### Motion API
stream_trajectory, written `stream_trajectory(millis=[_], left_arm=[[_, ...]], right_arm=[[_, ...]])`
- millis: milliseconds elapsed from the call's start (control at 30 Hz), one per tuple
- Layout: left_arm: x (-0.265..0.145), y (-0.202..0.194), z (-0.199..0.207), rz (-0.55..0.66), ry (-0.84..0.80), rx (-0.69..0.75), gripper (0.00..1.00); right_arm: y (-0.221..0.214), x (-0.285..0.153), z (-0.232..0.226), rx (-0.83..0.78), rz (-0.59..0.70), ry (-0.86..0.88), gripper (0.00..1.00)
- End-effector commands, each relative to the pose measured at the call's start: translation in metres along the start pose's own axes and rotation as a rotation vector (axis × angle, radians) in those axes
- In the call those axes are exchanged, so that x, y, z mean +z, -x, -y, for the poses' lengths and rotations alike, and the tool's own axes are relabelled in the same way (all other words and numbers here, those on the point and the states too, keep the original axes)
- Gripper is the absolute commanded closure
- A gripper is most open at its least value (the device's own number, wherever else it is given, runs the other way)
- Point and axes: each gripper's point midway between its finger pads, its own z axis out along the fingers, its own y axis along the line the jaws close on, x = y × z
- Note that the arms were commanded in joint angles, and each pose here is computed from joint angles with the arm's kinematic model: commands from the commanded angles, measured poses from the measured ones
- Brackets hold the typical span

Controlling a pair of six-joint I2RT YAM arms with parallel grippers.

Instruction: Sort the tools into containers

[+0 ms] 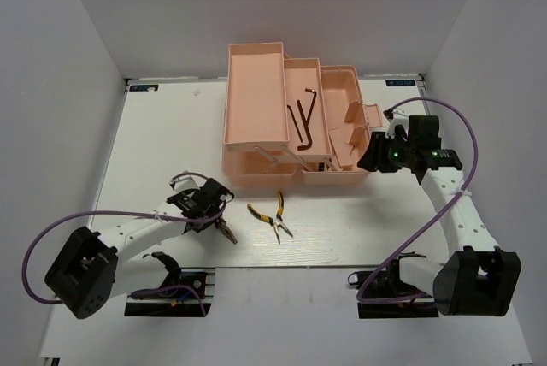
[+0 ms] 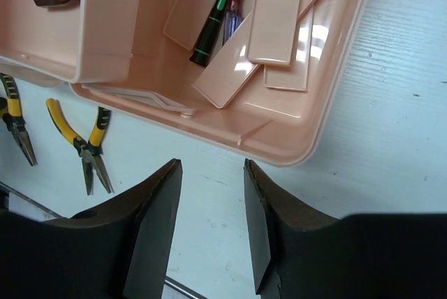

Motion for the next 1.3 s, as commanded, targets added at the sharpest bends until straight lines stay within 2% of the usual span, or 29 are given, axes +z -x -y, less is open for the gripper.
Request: stream_trajectory(millis=[0, 67, 133, 167, 200, 300, 367, 500, 633, 667, 700, 733, 767, 800, 867, 900, 933, 967, 1000, 1033, 1067, 1133, 1167, 1200, 1233, 1267], left_arm=[[0.013, -0.012, -0.007, -0.038, 0.019, -0.029, 0.49], [0.018, -0.013, -0.011, -0.043, 0.042, -0.029, 0.49], [0.021, -0.016, -0.014, -0.057, 0.061, -0.019, 0.54], [0.022, -0.017, -0.016, -0.061, 0.071, -0.013, 0.61], [0.022, -0.017, -0.016, -0.061, 0.071, -0.013, 0.75], [0.013, -0.011, -0.008, -0.061, 0.043, -0.005, 0.92], [0.007, -0.002, -0.010, -0.034, 0.049, 0.014, 0.97], [-0.020, 0.027, 0.001, 0.033, -0.007, 0.033, 1.00], [-0.075, 0.077, 0.027, 0.157, -0.136, 0.027, 1.00], [-0.088, 0.086, 0.031, 0.177, -0.167, 0.050, 1.00], [-0.111, 0.105, 0.044, 0.216, -0.237, 0.037, 1.00], [-0.131, 0.117, 0.051, 0.251, -0.316, 0.032, 1.00], [-0.145, 0.128, 0.057, 0.294, -0.368, 0.095, 1.00], [-0.172, 0.148, 0.073, 0.354, -0.467, 0.075, 1.00], [-0.209, 0.167, 0.090, 0.423, -0.593, 0.134, 1.00], [-0.225, 0.174, 0.103, 0.445, -0.659, 0.143, 1.00], [-0.225, 0.177, 0.116, 0.446, -0.667, 0.182, 1.00], [-0.238, 0.187, 0.126, 0.476, -0.692, 0.209, 1.00], [-0.246, 0.191, 0.143, 0.486, -0.741, 0.226, 1.00], [-0.255, 0.199, 0.157, 0.506, -0.776, 0.232, 1.00], [-0.242, 0.202, 0.174, 0.507, -0.761, 0.272, 1.00], [-0.257, 0.220, 0.205, 0.550, -0.823, 0.254, 1.00], [-0.255, 0.224, 0.217, 0.560, -0.816, 0.277, 1.00], [-0.229, 0.225, 0.238, 0.536, -0.766, 0.293, 1.00], [-0.240, 0.240, 0.252, 0.562, -0.775, 0.272, 1.00], [-0.231, 0.246, 0.261, 0.567, -0.748, 0.278, 1.00]], right_arm=[[0.004, -0.007, -0.002, -0.012, 0.038, 0.029, 0.53], [0.005, -0.009, 0.004, 0.007, 0.046, 0.020, 0.53], [0.004, -0.010, 0.006, 0.017, 0.043, 0.019, 0.53], [0.004, -0.011, 0.009, 0.022, 0.044, 0.014, 0.53], [0.004, -0.011, 0.009, 0.027, 0.044, 0.015, 0.53], [0.003, -0.012, 0.012, 0.048, 0.044, 0.021, 0.52], [0.004, -0.013, 0.010, 0.054, 0.044, 0.038, 0.49], [0.002, -0.013, 0.011, 0.077, 0.031, 0.059, 0.45], [0.001, -0.013, 0.011, 0.093, 0.021, 0.076, 0.44], [0.001, -0.013, 0.009, 0.088, 0.022, 0.089, 0.41], [0.001, -0.013, 0.006, 0.083, 0.018, 0.109, 0.35], [0.001, -0.014, 0.005, 0.076, 0.015, 0.115, 0.24], [0.001, -0.014, 0.004, 0.048, 0.012, 0.131, 0.10], [0.000, -0.015, -0.001, 0.011, 0.011, 0.171, 0.10], [-0.002, -0.016, -0.005, -0.011, 0.004, 0.193, 0.10], [-0.003, -0.018, -0.010, -0.015, 0.005, 0.231, 0.18], [-0.006, -0.019, -0.014, -0.035, -0.003, 0.255, 0.35], [-0.006, -0.019, -0.016, -0.062, 0.003, 0.275, 0.78], [-0.007, -0.020, -0.023, -0.067, 0.008, 0.318, 1.00], [-0.010, -0.021, -0.024, -0.087, 0.003, 0.333, 1.00], [-0.011, -0.021, -0.026, -0.094, 0.001, 0.346, 1.00], [-0.016, -0.022, -0.033, -0.099, -0.006, 0.394, 1.00], [-0.016, -0.023, -0.036, -0.100, -0.008, 0.412, 1.00], [-0.018, -0.023, -0.038, -0.094, -0.009, 0.427, 1.00], [-0.018, -0.023, -0.038, -0.100, -0.010, 0.432, 1.00], [-0.020, -0.023, -0.039, -0.091, -0.018, 0.439, 1.00]])
